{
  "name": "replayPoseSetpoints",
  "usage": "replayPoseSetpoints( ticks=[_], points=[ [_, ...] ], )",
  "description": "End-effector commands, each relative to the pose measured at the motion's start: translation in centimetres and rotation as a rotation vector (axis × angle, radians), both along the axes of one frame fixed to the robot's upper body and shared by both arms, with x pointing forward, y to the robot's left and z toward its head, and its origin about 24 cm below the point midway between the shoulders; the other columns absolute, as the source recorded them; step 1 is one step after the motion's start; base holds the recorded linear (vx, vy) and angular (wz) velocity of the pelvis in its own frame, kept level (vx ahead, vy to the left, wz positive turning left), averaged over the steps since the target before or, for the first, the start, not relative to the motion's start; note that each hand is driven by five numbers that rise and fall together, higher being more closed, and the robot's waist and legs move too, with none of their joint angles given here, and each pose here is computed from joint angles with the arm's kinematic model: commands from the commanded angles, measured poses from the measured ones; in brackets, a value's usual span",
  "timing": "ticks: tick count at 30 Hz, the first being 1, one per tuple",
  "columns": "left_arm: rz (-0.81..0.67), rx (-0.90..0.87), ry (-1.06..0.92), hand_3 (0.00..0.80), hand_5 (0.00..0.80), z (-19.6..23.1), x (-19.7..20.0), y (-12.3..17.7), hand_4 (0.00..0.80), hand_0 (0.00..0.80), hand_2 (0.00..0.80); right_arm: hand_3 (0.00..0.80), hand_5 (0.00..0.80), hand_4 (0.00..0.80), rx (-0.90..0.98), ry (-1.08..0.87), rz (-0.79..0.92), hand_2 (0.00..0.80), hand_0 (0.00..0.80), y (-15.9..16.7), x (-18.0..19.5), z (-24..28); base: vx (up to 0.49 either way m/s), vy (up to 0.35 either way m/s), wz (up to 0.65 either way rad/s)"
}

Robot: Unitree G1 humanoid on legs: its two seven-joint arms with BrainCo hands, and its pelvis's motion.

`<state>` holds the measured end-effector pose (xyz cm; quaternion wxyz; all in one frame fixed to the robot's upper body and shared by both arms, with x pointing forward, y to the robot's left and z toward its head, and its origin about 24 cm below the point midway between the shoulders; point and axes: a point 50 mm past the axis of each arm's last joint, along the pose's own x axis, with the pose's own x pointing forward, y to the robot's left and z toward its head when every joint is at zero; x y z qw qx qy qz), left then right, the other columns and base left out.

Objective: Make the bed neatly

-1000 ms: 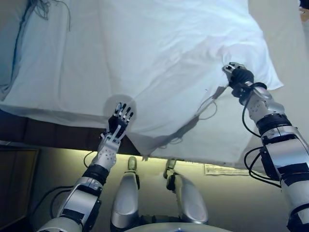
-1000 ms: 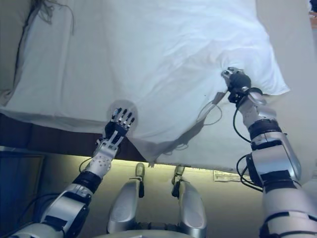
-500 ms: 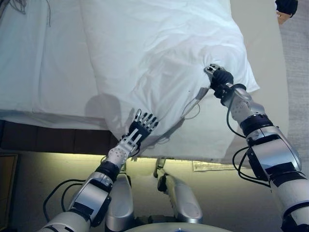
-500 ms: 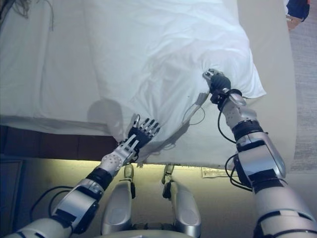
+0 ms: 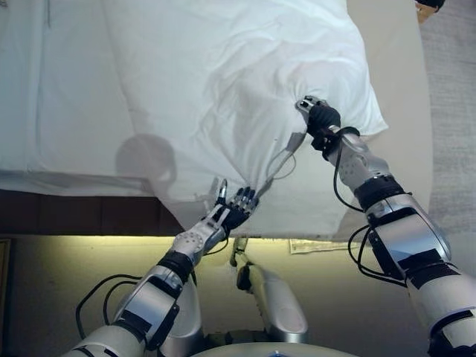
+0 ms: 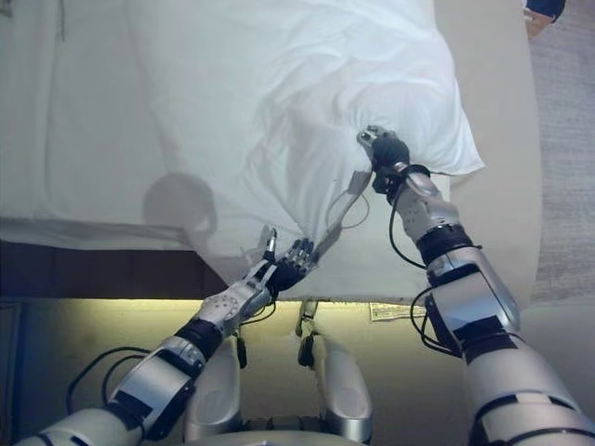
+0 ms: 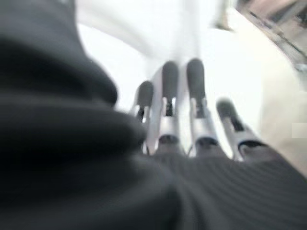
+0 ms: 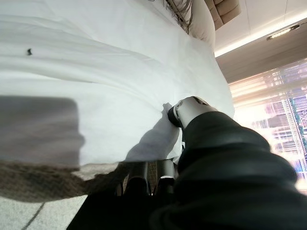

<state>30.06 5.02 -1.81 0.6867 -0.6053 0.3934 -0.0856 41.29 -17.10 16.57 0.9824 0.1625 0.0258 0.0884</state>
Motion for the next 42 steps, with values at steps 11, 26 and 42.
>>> replayPoseSetpoints(
  ticks=[11,26,42],
  points=[
    [-0.447,-0.078,0.120,0.000,0.000,-3.3,-7.3,-5.1,0.000,0.000,0.000,0.800,0.800,0.800,-0.011,-0.330,0.085,0.800,0.800,1.6,-0.2,9.7,-0.002,-0.005,0.00],
    [0.057,-0.474,-0.478,0.000,0.000,9.2,1.9,-6.9,0.000,0.000,0.000,0.800,0.800,0.800,0.066,-0.281,0.129,0.800,0.800,3.2,-0.4,7.3,0.002,-0.004,-0.01],
    [0.175,-0.537,-0.596,0.000,0.000,13.1,4.6,-6.7,0.000,0.000,0.000,0.800,0.800,0.800,0.089,-0.282,0.245,0.800,0.800,6.0,-1.2,6.7,0.007,-0.009,-0.07]
  ],
)
